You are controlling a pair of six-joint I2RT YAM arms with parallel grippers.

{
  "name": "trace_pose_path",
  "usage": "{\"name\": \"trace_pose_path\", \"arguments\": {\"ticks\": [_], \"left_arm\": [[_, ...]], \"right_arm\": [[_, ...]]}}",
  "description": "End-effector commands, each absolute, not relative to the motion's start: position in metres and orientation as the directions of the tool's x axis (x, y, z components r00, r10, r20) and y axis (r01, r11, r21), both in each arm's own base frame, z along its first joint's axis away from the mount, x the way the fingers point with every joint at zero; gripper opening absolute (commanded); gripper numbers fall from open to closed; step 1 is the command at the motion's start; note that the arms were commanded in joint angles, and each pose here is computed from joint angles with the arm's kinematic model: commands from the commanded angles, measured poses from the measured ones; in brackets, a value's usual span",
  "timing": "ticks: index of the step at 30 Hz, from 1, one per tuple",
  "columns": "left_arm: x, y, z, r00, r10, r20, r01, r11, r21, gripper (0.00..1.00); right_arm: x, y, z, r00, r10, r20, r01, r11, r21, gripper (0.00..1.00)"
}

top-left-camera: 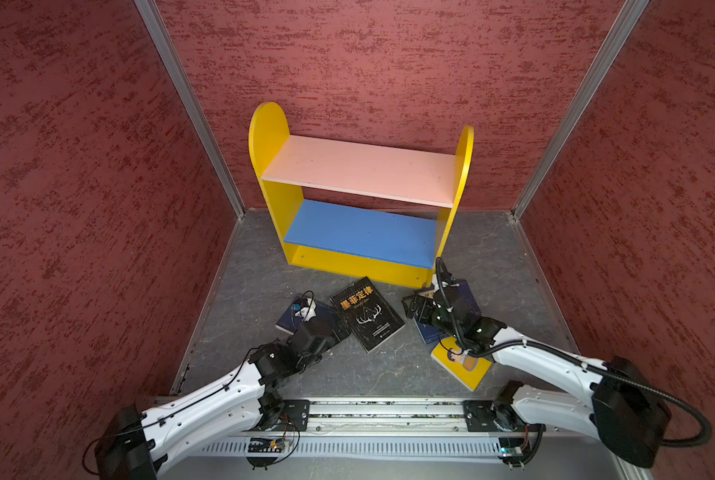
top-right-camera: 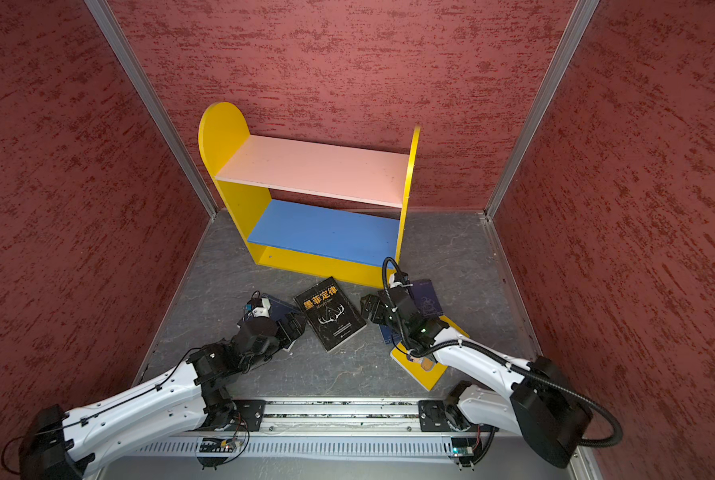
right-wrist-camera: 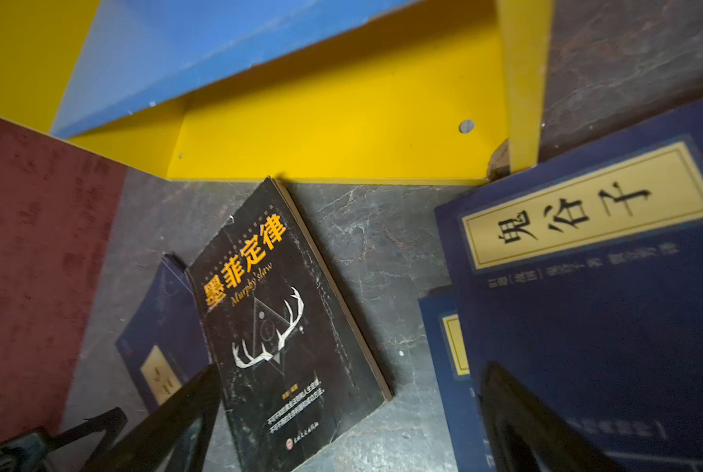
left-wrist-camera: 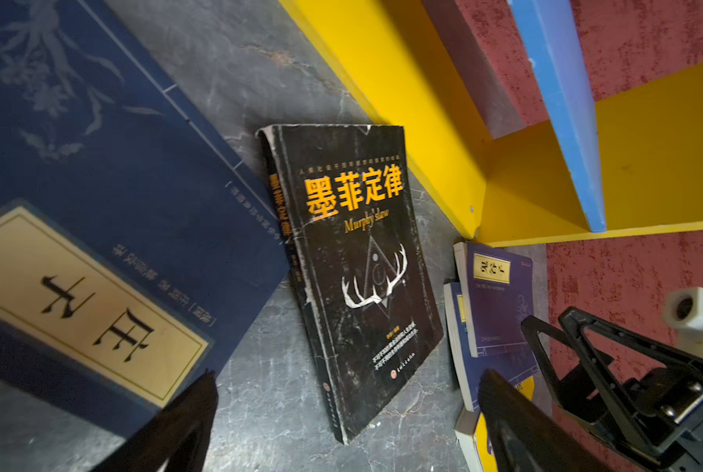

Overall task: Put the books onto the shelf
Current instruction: 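Reach both grippers down toward the black Murphy's law book, then grasp the black book's edges with both grippers and tilt it upright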

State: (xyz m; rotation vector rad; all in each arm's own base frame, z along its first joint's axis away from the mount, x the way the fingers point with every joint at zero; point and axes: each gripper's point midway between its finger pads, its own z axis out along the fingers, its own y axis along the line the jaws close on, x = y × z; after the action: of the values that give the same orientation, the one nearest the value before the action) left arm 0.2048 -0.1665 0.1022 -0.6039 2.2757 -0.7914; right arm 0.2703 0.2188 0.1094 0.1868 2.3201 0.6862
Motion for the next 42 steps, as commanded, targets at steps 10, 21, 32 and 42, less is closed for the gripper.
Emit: {"name": "trace_pose_path", "arguments": {"ticks": [10,21,32,42], "left_arm": [[0.212,-0.175,0.075,-0.737,-0.637,-0.224,-0.259,0.573,-0.777,0.94],[0.221,-0.19,0.063,-0.793,-0.594,-0.133,-0.285,0.555,-0.782,0.99],[0.225,-0.205,0.039,-0.815,-0.577,-0.049,-0.352,0.561,-0.749,1.0],[0.242,-0.231,0.044,-0.87,-0.479,-0.116,-0.202,0.561,-0.803,0.91]], "right_arm": [[0.291,0.268,0.087,-0.727,0.142,-0.672,-0.202,0.891,0.406,0.99],[0.287,0.288,0.059,-0.784,0.101,-0.612,-0.231,0.868,0.439,0.99],[0.284,0.305,0.041,-0.823,0.053,-0.566,-0.263,0.846,0.463,0.99],[0.274,0.325,0.029,-0.859,-0.032,-0.511,-0.325,0.805,0.497,0.98]]}}
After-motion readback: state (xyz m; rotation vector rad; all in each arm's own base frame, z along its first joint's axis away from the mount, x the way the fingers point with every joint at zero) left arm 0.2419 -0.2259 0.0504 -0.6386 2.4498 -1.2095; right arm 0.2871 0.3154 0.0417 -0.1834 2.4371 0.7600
